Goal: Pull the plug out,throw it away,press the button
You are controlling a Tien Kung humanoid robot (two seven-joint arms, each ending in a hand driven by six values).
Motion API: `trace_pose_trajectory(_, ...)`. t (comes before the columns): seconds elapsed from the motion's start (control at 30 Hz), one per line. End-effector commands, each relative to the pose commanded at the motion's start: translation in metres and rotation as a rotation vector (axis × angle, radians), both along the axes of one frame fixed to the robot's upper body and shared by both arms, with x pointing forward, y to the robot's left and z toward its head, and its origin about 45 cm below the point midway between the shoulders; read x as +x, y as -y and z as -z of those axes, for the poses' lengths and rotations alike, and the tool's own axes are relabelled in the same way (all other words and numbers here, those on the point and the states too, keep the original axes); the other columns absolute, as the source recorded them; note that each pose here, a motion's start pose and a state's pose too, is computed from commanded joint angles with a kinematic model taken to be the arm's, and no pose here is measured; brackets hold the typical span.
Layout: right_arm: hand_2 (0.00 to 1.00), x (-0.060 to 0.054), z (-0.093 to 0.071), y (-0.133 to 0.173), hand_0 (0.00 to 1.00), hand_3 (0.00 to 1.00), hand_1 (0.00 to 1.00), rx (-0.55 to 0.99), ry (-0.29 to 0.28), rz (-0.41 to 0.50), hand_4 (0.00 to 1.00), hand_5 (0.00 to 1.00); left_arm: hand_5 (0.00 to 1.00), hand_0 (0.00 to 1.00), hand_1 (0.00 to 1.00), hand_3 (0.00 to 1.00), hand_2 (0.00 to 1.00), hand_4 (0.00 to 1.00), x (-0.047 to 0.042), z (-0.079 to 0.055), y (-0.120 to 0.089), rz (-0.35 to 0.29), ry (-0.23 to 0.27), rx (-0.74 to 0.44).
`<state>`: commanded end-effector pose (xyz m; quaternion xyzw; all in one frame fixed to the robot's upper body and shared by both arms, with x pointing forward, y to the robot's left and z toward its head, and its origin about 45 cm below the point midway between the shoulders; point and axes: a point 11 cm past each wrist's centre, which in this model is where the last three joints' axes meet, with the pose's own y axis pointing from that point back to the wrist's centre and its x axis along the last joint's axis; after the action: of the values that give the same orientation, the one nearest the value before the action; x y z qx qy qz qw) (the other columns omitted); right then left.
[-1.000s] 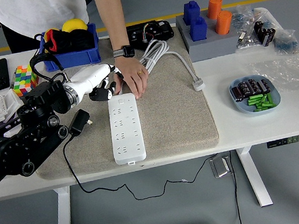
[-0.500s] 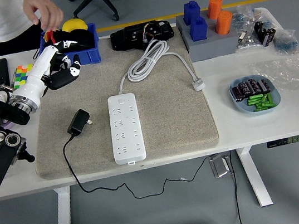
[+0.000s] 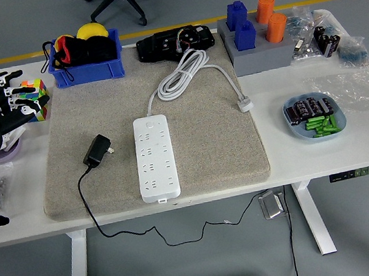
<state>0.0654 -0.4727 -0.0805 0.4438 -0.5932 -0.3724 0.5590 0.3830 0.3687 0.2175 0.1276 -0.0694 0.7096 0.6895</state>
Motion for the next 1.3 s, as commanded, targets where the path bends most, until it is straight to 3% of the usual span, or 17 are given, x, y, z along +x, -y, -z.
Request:
trace_pose_trajectory(0.2, 0.741, -0.001, 0.000, 0.000, 0.785, 0.744, 0.746, 0.000, -0.004, -0.003, 0.803, 0.782, 0.393, 0.828, 0.817, 0.860, 0.802, 0.971, -0.0010, 0.009, 0.007, 0.029, -0.047, 0.012)
trace_pose_trajectory(0.77, 0.740, 0.006, -0.001, 0.000, 0.785, 0.744, 0.745, -0.004, 0.007, -0.006, 0.801, 0.783, 0.406, 0.772, 0.708, 0.871, 0.709, 0.959, -0.0020, 0.003, 0.003, 0.031, -0.055, 0.037)
trace_pose_trajectory(1.3, 0.741, 0.004, 0.000, -0.001, 0.785, 0.744, 0.745, -0.002, 0.005, -0.008, 0.799, 0.786, 0.402, 0.745, 0.677, 0.879, 0.694, 0.948, -0.0072, 0.013, 0.006, 0.052, -0.107, 0.055)
